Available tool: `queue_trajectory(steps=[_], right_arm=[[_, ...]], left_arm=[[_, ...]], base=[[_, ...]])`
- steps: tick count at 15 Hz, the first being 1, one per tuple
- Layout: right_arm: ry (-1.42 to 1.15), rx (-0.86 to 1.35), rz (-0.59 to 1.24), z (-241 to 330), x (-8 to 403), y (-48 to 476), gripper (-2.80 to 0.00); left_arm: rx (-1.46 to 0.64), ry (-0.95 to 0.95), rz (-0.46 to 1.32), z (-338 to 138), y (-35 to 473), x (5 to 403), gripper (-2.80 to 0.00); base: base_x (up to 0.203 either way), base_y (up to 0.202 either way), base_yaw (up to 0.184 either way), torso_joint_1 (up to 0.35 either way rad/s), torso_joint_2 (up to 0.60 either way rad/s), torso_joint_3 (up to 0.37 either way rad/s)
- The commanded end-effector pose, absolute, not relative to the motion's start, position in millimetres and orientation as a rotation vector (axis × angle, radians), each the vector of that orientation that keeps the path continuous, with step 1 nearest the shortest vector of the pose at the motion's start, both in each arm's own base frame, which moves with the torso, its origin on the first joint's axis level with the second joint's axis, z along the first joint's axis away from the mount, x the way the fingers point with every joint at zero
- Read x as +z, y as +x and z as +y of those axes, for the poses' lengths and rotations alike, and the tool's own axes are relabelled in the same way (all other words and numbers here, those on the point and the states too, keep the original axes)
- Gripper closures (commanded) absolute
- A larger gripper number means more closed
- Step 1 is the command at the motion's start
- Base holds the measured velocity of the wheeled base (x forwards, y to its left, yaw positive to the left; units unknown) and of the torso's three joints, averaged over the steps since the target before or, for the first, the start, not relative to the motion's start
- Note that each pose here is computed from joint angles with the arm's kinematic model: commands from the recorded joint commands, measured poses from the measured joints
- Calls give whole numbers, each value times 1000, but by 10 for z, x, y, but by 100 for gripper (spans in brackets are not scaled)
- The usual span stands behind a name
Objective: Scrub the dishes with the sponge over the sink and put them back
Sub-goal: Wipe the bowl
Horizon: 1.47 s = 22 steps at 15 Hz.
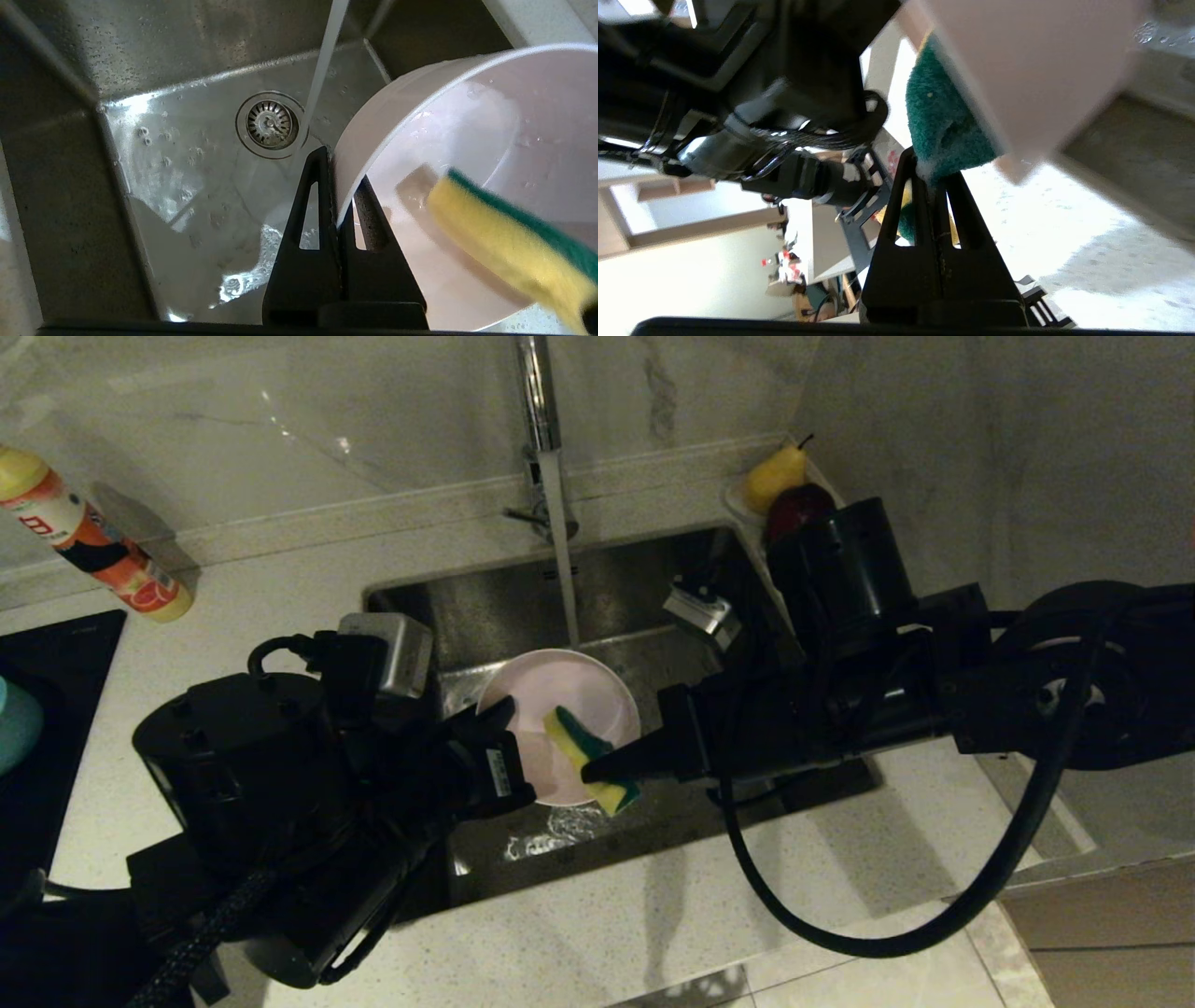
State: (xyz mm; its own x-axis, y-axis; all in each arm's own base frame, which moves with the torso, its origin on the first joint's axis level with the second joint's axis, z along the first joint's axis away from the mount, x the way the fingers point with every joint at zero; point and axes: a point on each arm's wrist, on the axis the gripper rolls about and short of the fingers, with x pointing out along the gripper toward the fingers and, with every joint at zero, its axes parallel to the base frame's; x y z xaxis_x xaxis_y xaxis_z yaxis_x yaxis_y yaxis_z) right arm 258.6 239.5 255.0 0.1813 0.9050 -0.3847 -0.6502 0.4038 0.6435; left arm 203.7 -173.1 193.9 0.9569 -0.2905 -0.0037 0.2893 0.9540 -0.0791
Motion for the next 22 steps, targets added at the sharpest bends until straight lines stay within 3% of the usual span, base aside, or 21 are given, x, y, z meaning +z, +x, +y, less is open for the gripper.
queue_trajectory(steps=[1, 6, 16, 22], right_arm=[[364, 1163, 832, 2478, 2544, 2522, 0], [355, 1180, 835, 2598, 2514, 2541, 0], [390, 1172, 690, 2339, 2938, 2546, 0], [377, 1137, 808, 2333, 2621, 2518, 0]], left_arm=[[-293, -83, 8, -1735, 2041, 1953, 0], [-293, -89, 0, -1729, 2034, 1975, 0], [-293, -67, 46, -1640, 1937, 1832, 0], [-292, -97, -4, -1666, 1971, 1988, 0]], base=[[0, 0, 0, 0, 0, 0], [0, 0, 0, 0, 0, 0], [0, 0, 0, 0, 0, 0], [0, 0, 0, 0, 0, 0]])
